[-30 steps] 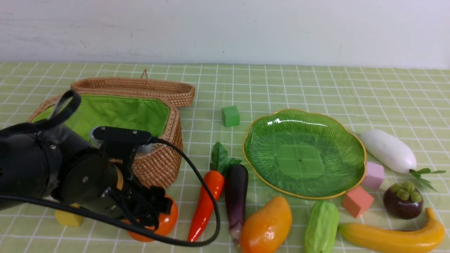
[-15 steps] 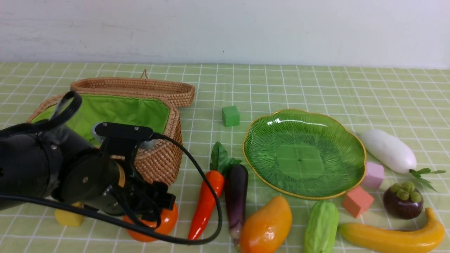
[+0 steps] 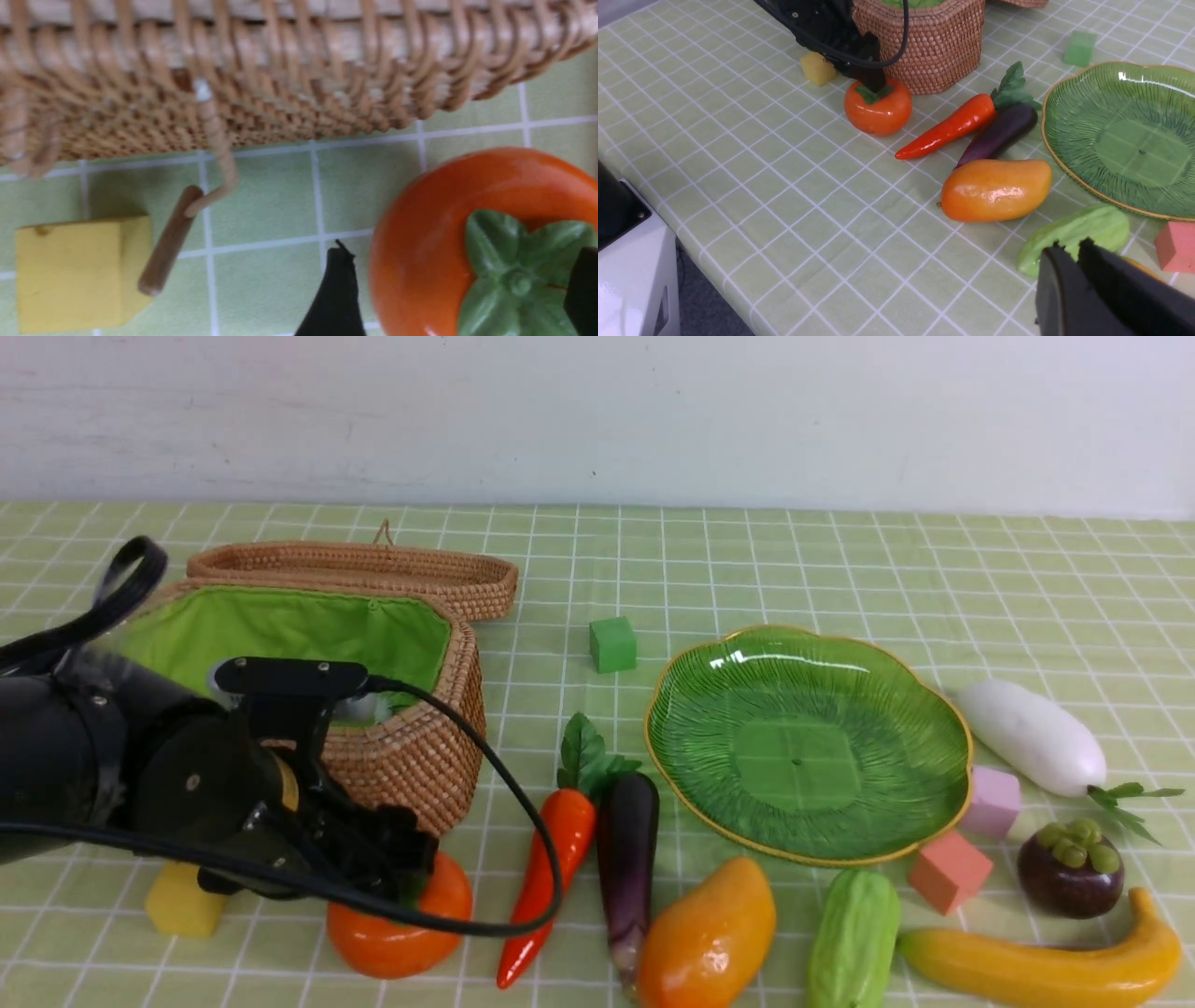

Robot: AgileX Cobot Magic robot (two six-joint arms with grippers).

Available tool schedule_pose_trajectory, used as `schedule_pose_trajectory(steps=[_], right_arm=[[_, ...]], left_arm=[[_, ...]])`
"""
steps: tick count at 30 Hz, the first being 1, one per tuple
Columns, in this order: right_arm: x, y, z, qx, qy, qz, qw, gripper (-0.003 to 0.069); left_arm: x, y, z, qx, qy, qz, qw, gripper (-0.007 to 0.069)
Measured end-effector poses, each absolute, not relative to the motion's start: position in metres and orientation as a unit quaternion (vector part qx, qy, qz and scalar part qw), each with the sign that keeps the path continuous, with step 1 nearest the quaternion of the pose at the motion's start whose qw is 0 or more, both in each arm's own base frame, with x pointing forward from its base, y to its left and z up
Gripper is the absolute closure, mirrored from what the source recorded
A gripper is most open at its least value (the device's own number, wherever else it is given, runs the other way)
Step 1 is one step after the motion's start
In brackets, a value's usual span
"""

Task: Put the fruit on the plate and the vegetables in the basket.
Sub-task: Grab a tomato with your left arm and place it on the plate on the right.

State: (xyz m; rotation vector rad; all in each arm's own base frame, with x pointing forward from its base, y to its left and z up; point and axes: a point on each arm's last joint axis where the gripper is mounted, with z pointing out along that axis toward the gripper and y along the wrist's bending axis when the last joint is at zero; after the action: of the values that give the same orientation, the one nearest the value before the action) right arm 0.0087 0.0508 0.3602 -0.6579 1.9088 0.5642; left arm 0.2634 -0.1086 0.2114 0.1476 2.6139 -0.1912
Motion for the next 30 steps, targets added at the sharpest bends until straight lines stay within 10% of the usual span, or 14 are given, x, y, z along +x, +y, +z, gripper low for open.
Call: schedule_pose_trajectory(steps=[30], right_arm=[[0.008, 0.051, 0.360, -0.283, 0.785, 0.231, 0.500, 0.0593]], left_arm=[[0.274, -0.118, 0.190, 0.018, 0.976, -0.088, 0.199, 0.0176]])
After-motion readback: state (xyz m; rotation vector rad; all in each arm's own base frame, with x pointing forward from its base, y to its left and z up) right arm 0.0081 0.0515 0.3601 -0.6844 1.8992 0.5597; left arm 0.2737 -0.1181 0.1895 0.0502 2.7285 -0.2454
